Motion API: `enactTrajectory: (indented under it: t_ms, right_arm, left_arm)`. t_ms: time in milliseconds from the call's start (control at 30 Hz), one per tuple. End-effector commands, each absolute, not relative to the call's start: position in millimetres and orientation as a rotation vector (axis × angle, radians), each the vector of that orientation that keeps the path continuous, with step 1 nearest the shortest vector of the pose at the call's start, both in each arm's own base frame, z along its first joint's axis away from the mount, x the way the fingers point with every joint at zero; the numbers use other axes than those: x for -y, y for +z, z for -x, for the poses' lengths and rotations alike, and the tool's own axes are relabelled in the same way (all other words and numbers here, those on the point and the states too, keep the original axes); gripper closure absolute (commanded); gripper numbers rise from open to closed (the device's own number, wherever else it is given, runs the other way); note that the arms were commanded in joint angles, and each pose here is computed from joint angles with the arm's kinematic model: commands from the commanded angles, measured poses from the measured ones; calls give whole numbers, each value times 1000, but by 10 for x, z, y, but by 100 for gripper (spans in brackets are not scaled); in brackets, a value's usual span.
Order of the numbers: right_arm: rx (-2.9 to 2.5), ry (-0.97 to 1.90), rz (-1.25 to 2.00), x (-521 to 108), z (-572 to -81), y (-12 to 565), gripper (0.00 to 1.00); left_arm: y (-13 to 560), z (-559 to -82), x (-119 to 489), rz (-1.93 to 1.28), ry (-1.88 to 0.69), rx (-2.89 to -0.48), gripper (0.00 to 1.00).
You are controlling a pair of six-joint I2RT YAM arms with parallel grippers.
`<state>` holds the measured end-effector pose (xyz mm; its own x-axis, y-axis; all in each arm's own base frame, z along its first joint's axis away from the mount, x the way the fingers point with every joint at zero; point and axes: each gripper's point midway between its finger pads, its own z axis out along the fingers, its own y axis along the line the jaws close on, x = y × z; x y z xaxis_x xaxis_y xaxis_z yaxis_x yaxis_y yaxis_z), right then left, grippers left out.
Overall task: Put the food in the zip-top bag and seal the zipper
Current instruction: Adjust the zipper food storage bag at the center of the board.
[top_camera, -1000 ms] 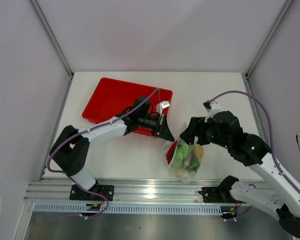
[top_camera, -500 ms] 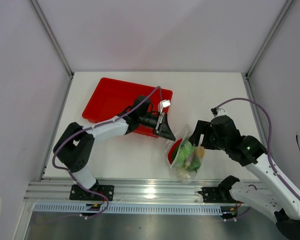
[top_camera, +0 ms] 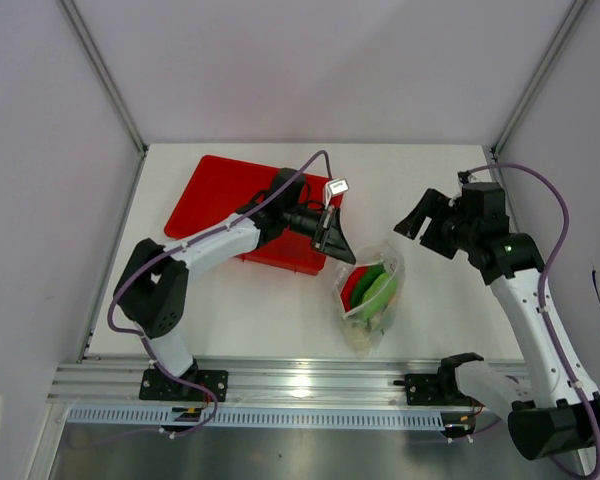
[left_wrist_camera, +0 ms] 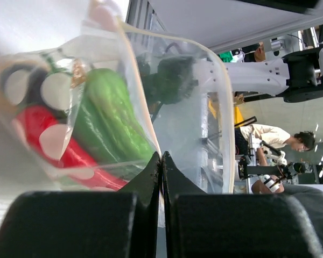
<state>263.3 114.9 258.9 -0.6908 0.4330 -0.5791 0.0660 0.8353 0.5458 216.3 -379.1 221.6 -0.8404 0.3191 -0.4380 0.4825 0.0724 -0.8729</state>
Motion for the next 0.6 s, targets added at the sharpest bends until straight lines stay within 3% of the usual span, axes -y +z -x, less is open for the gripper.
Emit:
enactTrajectory:
  t_ms: [0, 200, 567]
  right_arm:
    - [-2235, 776, -265, -1288, -2711, 2753, 23]
    - [-2260, 953, -272, -1450, -2754, 2515, 28]
    - [-2308, 883, -172, -1597, -2930, 2394, 34]
  left_arm:
    - [2459, -2203, 3802, -921, -1895, -2099, 99]
    - [2516, -2232, 3843, -942, -1903, -2090, 99]
    - [2446, -2194, 3907, -954, -1910, -2116, 99]
